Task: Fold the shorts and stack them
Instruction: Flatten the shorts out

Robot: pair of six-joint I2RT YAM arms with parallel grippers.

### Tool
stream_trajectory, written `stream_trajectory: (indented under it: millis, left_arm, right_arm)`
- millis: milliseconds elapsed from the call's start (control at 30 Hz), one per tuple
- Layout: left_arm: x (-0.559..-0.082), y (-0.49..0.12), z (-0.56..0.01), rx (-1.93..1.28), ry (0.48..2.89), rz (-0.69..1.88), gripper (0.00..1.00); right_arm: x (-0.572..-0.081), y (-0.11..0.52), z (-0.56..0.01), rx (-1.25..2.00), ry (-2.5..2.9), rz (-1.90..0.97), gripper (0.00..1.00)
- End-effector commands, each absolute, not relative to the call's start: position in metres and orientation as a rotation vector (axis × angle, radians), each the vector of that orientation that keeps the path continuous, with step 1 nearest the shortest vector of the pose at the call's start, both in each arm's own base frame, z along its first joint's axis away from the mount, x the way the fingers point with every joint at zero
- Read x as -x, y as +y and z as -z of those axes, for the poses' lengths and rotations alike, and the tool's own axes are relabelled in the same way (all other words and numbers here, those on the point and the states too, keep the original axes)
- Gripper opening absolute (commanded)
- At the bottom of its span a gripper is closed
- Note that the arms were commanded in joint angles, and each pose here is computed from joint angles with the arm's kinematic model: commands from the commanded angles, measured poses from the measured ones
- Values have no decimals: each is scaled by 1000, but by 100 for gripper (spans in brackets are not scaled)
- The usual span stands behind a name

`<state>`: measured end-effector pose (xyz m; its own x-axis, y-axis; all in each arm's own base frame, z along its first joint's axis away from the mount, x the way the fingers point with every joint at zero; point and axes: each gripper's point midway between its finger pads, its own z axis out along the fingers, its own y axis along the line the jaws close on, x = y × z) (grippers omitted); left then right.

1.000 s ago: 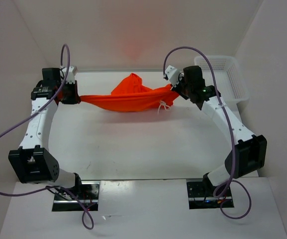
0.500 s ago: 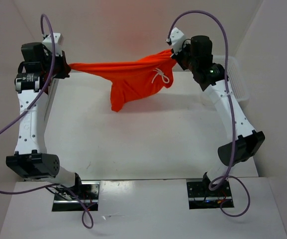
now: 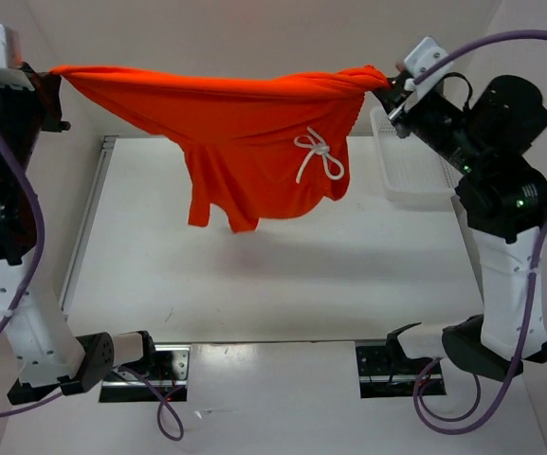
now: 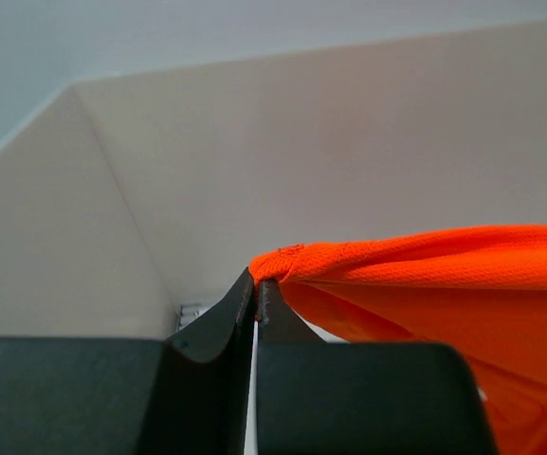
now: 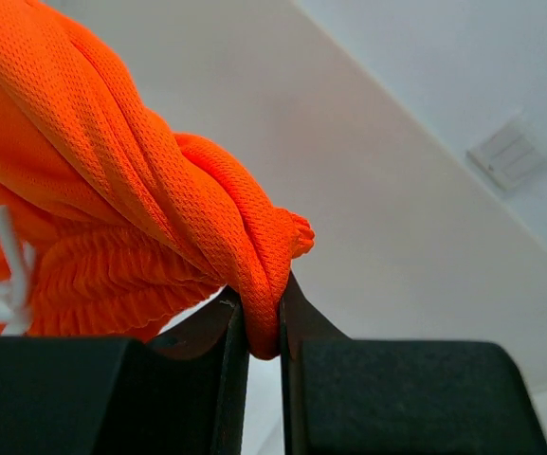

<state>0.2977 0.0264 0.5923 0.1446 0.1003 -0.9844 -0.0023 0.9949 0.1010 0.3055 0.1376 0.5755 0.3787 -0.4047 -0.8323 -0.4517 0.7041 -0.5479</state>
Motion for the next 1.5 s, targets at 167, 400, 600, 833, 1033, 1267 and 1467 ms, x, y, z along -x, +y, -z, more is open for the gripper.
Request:
stream_trajectory:
  millis: [167,400,600,833,1033,1267,1467]
  left_arm:
    - [-344,42,-568,-73,1485,-75,0]
    - [-429,19,-430,-149,1821,141,0]
    - [-490,10,-225,-103,2239,199,0]
    - [-555,19,-194,-98,2233,186,27]
    - [-531,15,-211,-91,2239,132,87]
    - [-374,-29,-141,-155,2597,237,85]
    - [-292,-46,-74,-252,2822,205,82]
  right_arm:
    - [-331,152,-544,780,1321,-155,0]
    - [-403,165,-389,796,1664,-167,0]
    - [-458,171,-224,822,1995,-139,3]
    - [-566,169,-199,527,2042,-89,53]
    - [-554,161,-199,502,2062,-68,80]
    - [-460,156,-166,730,2189,-181,82]
    - [-389,168,-109,887,2334,-370,81]
